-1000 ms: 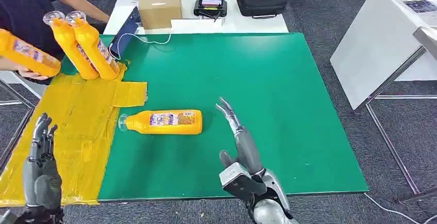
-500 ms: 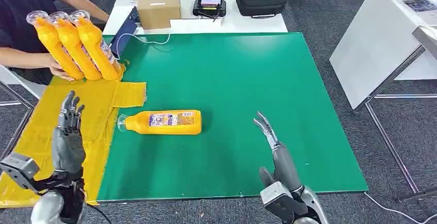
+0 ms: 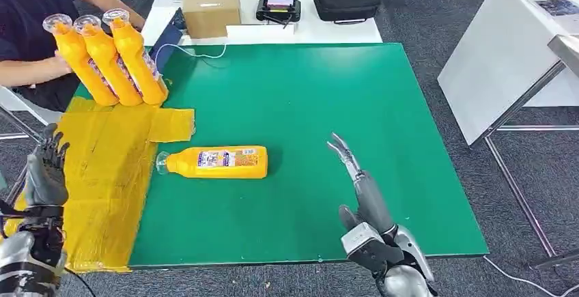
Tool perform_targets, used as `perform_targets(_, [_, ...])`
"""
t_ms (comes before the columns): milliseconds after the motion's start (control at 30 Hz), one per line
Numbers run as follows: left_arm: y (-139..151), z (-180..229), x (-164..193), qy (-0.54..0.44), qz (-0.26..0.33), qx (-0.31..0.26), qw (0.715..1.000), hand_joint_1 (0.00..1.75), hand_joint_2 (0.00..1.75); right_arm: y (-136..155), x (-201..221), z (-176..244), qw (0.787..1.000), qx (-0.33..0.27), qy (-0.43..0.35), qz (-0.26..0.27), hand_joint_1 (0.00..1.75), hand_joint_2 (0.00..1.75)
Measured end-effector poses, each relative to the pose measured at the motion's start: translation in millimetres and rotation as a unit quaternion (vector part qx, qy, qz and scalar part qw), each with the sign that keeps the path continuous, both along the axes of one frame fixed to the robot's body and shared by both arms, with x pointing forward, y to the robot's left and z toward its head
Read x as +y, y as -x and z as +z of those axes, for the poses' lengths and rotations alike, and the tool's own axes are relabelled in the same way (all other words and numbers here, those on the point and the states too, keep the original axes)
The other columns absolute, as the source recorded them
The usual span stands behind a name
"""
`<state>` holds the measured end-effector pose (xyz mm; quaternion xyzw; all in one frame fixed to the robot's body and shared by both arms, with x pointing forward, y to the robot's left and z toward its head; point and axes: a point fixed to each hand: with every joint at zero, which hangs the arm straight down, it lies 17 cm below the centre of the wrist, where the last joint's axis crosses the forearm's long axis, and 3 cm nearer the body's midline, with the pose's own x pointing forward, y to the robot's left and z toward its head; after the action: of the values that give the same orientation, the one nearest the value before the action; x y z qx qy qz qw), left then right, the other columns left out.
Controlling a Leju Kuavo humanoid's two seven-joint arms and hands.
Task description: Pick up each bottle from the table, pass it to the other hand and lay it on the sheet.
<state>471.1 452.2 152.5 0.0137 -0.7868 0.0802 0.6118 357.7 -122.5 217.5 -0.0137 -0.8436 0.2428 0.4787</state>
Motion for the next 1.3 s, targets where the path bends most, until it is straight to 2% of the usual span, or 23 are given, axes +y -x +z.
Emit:
perform_targets(133, [3.0,-13.8,26.5,0.009,0.018,0.02,1.0,0.0,0.0,-0.5,2.6,-2.8,1.0,0.004,0.0,0.006,0.0,0.0])
perform_targets(400, [10.3,-32.6,48.3,0.023,0.041,0.041,0.998,0.0,0.0,-2.3,4.7,-6.6,1.0,0.008,0.003,0.01,0.0,0.0])
perform_targets(833, [22.8,-52.4,59.7,0.056,0.057,0.048,0.996,0.0,0.0,-2.7,11.2,-7.8,1.0,0.008,0.006,0.018,0.0,0.0])
perform_targets(1033, [37.5,-84.7,34.5,0.089,0.053,0.048,0.993,0.0,0.0,-4.5,15.9,-3.8,1.0,0.004,0.004,0.026,0.0,0.0])
perform_targets(1300, [38.8,-111.4,-4.9,0.119,0.04,0.066,0.99,0.0,0.0,-4.5,15.7,-3.6,1.0,0.006,0.004,0.03,0.0,0.0])
